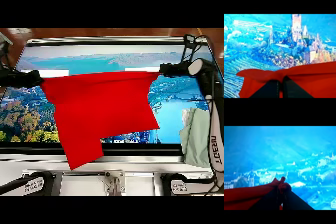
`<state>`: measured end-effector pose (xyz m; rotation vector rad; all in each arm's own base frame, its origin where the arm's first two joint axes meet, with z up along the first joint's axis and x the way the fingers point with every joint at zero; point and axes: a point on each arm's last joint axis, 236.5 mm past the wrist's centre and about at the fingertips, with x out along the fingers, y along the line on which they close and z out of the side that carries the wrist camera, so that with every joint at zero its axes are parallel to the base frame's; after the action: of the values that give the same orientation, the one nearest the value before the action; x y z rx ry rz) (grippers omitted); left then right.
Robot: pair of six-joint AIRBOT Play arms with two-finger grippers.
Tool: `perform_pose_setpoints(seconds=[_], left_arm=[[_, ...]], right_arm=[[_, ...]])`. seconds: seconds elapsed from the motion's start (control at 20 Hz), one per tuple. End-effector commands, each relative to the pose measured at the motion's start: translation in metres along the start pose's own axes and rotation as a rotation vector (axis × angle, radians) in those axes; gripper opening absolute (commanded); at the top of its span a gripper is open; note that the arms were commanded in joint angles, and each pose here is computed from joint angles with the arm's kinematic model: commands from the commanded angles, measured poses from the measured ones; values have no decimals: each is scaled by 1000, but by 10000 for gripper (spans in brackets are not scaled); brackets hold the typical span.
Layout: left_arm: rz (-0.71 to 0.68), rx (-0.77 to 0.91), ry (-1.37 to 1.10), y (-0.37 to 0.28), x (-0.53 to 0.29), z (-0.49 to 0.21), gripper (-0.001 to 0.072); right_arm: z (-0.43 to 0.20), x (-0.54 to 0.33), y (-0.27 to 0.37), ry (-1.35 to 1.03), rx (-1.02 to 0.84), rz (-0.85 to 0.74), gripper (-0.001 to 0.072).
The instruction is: Fold the shirts.
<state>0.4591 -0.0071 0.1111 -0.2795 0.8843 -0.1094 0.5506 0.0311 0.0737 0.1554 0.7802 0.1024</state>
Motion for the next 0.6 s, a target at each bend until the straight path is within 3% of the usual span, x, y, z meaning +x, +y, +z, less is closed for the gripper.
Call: perform_pose_setpoints(seconds=[0.0,0.55], left_arm=[[19,-47,72,25,66,-17,37],[5,-31,-15,7,149,-13,37]], right_arm=[[10,57,-2,-120,30,-2,57],[-29,122,-23,-92,91,-37,57]])
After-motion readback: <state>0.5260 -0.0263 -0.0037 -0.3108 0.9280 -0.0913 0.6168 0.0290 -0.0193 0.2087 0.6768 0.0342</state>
